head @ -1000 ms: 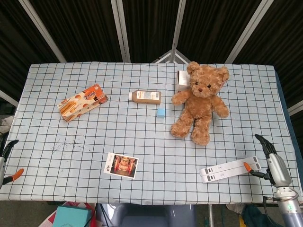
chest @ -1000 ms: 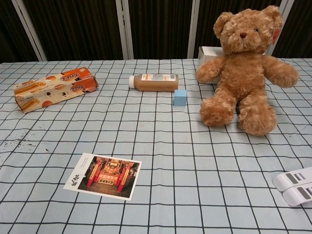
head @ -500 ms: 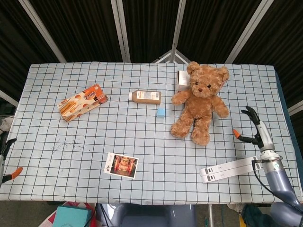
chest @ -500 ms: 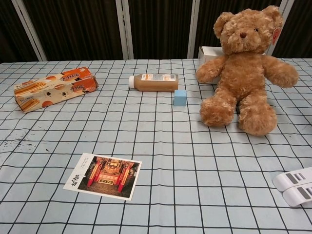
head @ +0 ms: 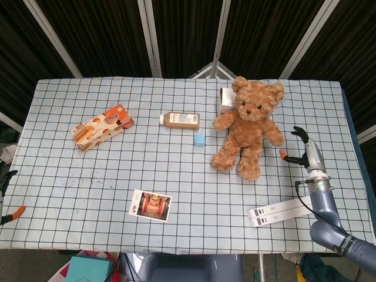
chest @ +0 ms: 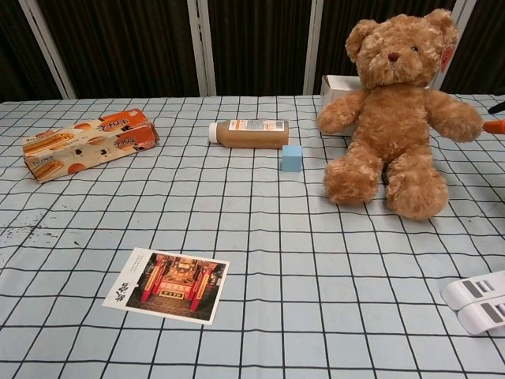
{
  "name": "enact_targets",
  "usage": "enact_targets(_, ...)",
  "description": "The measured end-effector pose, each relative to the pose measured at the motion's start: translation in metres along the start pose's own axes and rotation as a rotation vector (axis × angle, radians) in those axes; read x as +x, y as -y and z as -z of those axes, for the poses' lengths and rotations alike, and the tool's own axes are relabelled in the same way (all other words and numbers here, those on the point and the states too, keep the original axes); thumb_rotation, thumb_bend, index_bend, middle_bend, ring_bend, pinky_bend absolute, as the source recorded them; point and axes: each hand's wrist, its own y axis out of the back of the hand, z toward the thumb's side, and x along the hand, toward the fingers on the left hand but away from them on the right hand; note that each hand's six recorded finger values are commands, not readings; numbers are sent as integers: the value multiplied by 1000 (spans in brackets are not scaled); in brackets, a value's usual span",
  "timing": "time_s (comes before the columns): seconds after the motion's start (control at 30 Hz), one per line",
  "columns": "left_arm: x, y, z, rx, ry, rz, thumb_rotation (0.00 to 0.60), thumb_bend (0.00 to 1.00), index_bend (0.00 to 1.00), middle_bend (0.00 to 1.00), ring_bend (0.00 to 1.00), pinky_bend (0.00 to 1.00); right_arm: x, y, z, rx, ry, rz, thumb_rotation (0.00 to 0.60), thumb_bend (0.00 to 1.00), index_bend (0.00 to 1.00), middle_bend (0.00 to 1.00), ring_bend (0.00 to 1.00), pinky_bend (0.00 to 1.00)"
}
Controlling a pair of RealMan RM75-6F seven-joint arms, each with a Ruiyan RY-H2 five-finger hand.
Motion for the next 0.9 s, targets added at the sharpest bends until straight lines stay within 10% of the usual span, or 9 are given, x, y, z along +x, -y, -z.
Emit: enact_targets(0.9,5,3,2,8,-15,14,600,243,167,0,0,30,-25,25,-15,55,46,32,600,318,212,357,267,0)
